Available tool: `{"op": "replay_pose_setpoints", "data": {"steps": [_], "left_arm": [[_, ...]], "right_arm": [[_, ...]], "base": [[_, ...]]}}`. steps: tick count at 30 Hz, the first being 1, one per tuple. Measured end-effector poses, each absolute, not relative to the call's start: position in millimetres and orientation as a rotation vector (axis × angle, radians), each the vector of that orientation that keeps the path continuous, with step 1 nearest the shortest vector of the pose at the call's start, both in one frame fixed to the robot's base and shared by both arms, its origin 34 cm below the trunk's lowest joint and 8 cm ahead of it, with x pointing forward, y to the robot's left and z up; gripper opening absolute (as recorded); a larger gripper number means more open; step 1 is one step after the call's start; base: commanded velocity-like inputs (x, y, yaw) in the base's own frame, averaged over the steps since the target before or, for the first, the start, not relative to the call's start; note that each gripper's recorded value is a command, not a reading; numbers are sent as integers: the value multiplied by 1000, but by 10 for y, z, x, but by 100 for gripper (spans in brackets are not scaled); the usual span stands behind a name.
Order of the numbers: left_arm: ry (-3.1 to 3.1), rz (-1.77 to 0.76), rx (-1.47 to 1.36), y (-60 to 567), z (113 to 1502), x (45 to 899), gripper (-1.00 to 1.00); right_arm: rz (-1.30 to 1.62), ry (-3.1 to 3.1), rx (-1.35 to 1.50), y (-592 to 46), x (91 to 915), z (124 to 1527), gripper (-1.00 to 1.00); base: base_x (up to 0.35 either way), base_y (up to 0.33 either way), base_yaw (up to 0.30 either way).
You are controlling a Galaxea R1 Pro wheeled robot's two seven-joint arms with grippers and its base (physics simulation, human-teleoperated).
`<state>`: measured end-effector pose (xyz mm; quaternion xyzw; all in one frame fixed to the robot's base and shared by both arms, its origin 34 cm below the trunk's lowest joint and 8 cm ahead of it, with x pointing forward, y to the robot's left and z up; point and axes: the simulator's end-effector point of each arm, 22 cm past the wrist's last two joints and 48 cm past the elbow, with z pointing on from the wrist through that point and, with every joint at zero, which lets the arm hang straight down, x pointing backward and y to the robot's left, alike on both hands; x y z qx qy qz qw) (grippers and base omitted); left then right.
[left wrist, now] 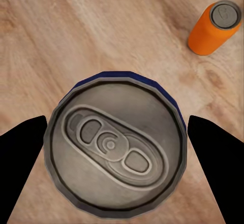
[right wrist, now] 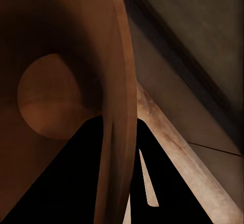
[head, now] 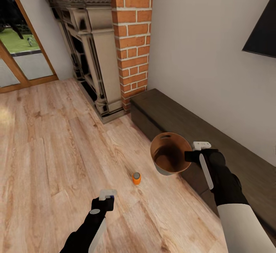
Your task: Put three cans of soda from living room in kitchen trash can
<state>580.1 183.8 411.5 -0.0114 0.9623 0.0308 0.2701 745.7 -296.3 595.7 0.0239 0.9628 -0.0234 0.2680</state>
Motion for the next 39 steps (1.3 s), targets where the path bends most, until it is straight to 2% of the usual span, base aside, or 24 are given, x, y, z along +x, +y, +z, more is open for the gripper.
{"op": "replay_pose_setpoints", "data": {"steps": [22,39], "left_arm": [[2559,82,-32,1838,4699,5957,-100],[2531,81,-33,1839,5139,6065,-100]], "right_arm": [[-60,2564,65,-2956,7549,6595,-100],[-58,2537,65,-2954,7602,7075,-100]], "base": [[0,0,-1],[0,0,-58]]}}
